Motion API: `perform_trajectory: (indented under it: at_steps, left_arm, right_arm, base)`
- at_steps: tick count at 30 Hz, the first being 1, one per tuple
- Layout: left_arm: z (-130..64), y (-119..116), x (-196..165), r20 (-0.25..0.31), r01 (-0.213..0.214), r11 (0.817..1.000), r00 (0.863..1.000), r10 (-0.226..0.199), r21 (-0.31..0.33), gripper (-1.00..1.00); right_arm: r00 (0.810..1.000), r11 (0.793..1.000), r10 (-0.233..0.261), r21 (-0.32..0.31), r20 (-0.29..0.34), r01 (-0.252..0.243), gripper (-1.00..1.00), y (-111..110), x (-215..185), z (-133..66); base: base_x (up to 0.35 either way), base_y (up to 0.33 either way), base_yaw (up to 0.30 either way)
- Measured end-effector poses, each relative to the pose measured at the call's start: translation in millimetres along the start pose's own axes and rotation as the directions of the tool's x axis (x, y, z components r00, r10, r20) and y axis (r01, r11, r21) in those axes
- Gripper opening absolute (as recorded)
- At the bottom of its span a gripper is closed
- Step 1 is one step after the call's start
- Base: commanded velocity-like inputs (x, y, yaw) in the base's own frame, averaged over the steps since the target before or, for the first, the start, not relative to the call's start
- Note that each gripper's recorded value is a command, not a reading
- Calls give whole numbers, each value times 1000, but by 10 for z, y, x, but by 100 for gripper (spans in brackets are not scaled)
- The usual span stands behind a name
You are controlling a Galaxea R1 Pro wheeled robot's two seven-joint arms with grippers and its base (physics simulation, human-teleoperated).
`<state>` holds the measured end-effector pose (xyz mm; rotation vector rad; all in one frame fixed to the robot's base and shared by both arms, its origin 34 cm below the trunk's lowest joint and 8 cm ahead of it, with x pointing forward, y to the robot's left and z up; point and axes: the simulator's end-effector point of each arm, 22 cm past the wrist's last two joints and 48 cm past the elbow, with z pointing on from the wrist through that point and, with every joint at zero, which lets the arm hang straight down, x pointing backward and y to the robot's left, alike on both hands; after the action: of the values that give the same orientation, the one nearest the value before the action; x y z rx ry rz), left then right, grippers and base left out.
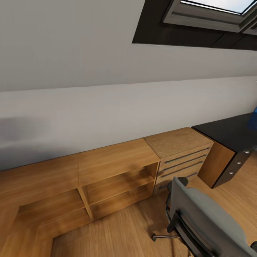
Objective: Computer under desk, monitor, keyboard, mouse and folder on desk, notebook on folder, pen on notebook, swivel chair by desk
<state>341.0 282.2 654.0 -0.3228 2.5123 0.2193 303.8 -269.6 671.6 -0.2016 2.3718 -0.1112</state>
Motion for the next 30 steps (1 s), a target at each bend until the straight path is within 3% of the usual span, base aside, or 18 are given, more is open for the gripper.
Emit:
perform_trajectory:
  at_steps: [22, 30]
  left_arm:
    - [-10, -16, 126, -29, -4, 1000, 1000, 3, -1, 100]
    - [-10, -13, 143, -33, -4, 1000, 999, 4, -2, 100]
  right_arm:
    - [1000, 1000, 10, -4, 25, -10, 100, 16, 15, -59]
    - [1000, 1000, 10, -6, 26, -10, 100, 15, 54, -103]
  base:
    - [0, 0, -151]
    - [0, 0, -264]
